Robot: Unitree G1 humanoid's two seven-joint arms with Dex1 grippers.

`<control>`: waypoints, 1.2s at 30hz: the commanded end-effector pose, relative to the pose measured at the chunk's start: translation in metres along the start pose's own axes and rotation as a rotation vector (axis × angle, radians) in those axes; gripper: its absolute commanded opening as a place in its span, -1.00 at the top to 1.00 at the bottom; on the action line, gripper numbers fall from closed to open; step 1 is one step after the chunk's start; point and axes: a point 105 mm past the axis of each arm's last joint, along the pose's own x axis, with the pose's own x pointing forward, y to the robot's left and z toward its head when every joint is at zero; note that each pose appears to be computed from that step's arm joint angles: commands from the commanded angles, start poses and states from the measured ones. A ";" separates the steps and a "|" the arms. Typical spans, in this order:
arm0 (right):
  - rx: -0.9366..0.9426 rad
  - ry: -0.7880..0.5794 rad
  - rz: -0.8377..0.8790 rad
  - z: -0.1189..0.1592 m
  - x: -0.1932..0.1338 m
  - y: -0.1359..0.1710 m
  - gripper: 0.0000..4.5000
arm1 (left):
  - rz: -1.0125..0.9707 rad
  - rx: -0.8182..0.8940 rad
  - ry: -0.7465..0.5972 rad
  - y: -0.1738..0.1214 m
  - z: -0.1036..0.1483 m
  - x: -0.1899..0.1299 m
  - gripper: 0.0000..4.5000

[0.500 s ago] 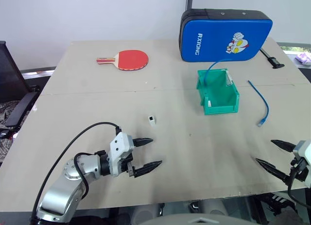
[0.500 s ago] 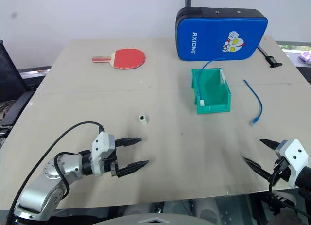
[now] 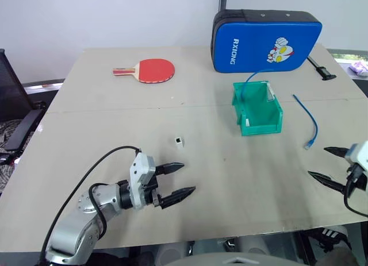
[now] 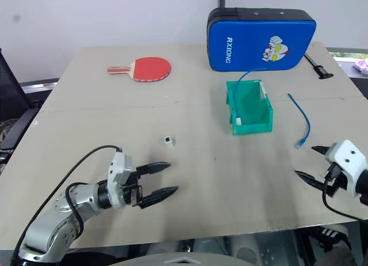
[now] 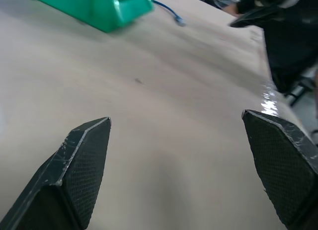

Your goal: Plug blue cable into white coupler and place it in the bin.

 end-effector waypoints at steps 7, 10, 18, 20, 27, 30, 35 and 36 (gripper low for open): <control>-0.565 0.278 0.244 -0.009 0.027 -0.063 -0.18 | -0.114 0.211 -0.010 -0.031 0.028 0.019 -1.00; -0.646 0.315 0.296 -0.008 0.041 -0.073 -0.18 | -0.103 0.215 -0.014 -0.031 0.032 0.020 -1.00; -0.789 0.440 0.454 -0.011 0.072 -0.079 0.06 | -0.050 0.194 -0.034 -0.032 0.034 0.021 -1.00; -0.791 0.428 0.469 -0.007 0.080 -0.076 0.44 | -0.033 0.198 -0.034 -0.032 0.035 0.021 -1.00; -0.620 0.241 0.466 0.025 0.096 -0.069 0.97 | 0.005 0.210 -0.027 -0.032 0.037 0.023 -1.00; -0.472 0.135 0.516 0.043 0.095 -0.059 0.97 | 0.029 0.226 -0.014 -0.028 0.035 0.022 -1.00; -0.369 0.120 0.634 0.080 0.093 0.012 0.97 | 0.069 0.239 0.002 -0.021 0.029 0.024 -1.00; -0.356 0.120 0.634 0.085 0.099 0.028 0.97 | 0.076 0.243 0.026 -0.018 0.024 0.024 -1.00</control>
